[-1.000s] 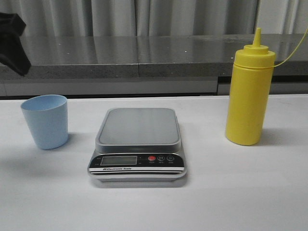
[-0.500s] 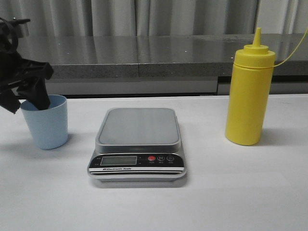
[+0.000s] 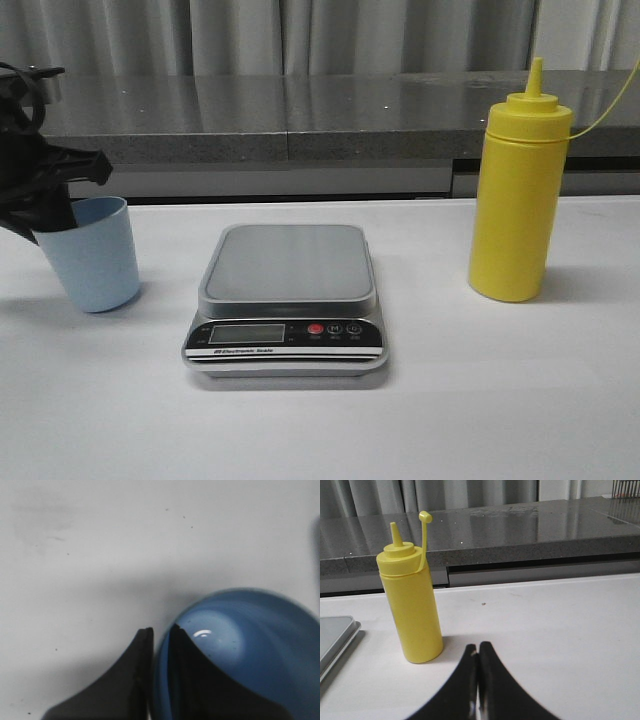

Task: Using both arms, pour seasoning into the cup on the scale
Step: 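Lower the left gripper onto the light blue cup and grasp its rim, then lift the blue cup with the left gripper and lower it onto the scale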

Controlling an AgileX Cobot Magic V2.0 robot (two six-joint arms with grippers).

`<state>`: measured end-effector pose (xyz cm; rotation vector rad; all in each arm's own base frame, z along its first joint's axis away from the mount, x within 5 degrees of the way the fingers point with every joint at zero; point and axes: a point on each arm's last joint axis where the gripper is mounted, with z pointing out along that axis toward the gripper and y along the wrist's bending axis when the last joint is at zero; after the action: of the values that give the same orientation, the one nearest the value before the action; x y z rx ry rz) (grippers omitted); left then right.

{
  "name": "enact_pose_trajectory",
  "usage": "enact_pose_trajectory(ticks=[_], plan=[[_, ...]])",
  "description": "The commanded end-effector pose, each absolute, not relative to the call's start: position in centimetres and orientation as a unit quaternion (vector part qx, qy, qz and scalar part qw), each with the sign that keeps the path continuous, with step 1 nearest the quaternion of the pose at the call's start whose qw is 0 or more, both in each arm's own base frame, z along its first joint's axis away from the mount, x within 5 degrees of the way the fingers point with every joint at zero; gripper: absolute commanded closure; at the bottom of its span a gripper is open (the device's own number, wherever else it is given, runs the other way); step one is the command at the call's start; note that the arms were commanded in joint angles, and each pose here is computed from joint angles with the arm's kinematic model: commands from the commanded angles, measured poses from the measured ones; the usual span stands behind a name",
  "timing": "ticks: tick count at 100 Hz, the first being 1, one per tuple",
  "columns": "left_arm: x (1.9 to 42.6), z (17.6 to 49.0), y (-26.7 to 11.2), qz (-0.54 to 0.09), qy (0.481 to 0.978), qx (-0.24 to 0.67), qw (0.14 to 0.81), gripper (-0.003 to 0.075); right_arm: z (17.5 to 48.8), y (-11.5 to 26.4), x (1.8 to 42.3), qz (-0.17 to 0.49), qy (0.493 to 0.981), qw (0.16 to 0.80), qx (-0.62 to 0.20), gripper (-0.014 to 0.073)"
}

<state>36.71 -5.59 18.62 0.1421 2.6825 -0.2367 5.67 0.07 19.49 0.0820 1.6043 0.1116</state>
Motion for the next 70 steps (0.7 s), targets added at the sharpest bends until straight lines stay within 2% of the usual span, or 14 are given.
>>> enact_pose_trajectory(ticks=[1,13,30,48,70], plan=[[37.1,21.3,-5.6,-0.097,0.957,0.037,0.270,0.0741,20.9,0.1,5.4,0.045,0.679,0.732,0.027,0.0664],[36.9,22.6,-5.6,-0.098,0.951,0.037,0.292,0.0741,20.9,0.1,5.4,0.045,0.679,0.732,0.027,0.0664],[36.7,26.4,-7.3,-0.110,0.933,0.065,0.335,0.0741,20.9,0.1,5.4,0.045,0.679,0.732,0.027,0.0664],[36.7,30.2,-11.6,-0.129,0.910,0.146,0.366,0.0741,20.9,0.1,5.4,0.045,0.679,0.732,0.027,0.0664],[35.9,31.1,-16.8,-0.146,0.887,0.227,0.374,0.0741,20.9,0.1,5.4,0.045,0.679,0.732,0.027,0.0664]])
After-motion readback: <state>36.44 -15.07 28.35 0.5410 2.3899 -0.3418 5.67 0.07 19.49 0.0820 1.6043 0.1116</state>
